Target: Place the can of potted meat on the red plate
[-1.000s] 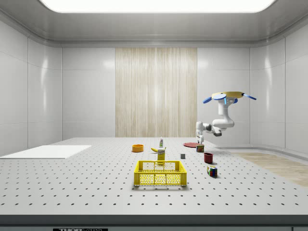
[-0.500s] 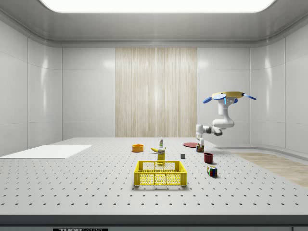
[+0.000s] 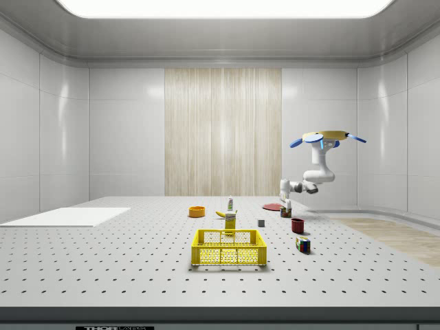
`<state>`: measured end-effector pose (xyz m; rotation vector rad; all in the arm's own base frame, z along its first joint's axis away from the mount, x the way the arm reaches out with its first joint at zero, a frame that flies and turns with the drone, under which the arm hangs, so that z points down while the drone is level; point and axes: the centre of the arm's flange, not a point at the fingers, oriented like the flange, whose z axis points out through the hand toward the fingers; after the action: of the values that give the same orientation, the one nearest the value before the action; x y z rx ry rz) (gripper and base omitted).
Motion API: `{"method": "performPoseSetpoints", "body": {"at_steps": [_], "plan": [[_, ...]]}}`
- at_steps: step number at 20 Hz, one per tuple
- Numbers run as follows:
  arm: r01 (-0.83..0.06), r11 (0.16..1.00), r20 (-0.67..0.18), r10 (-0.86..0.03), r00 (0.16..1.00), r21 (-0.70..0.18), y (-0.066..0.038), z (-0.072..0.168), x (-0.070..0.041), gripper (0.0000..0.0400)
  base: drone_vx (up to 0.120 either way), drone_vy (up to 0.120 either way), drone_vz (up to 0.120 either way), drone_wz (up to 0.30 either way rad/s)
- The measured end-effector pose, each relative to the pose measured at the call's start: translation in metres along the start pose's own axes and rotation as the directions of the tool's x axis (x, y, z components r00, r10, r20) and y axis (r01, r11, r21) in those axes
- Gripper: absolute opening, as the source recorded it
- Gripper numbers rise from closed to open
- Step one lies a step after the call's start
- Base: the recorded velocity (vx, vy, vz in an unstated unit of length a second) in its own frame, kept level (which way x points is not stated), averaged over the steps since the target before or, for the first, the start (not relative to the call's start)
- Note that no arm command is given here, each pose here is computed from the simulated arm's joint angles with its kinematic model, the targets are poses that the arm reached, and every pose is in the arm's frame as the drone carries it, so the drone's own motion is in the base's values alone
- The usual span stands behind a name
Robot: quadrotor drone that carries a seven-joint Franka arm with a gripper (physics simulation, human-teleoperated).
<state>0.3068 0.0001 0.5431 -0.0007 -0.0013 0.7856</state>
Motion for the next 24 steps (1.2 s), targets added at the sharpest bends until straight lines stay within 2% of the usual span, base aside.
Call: {"method": "performPoseSetpoints", "body": {"at_steps": [5, 9, 13, 21, 24], "plan": [[0.000, 1.000, -0.002, 0.000, 1.000, -0.001, 0.000, 0.000, 0.000, 0.0279, 0.000, 0.000, 0.000, 0.000], [0.001, 1.000, -0.003, -0.001, 1.000, -0.002, 0.000, -0.011, 0.000, 0.0282, 0.000, 0.000, 0.000, 0.000], [0.000, 1.000, -0.004, 0.000, 1.000, -0.002, 0.000, -0.026, 0.000, 0.0282, 0.000, 0.000, 0.110, 0.000], [-0.001, 1.000, -0.004, 0.001, 1.000, -0.002, 0.000, -0.039, 0.000, 0.0281, 0.000, -0.115, 0.120, 0.000], [-0.001, 1.000, -0.004, 0.001, 1.000, -0.002, 0.000, -0.041, 0.000, 0.0281, 0.000, -0.120, 0.000, 0.000]]}}
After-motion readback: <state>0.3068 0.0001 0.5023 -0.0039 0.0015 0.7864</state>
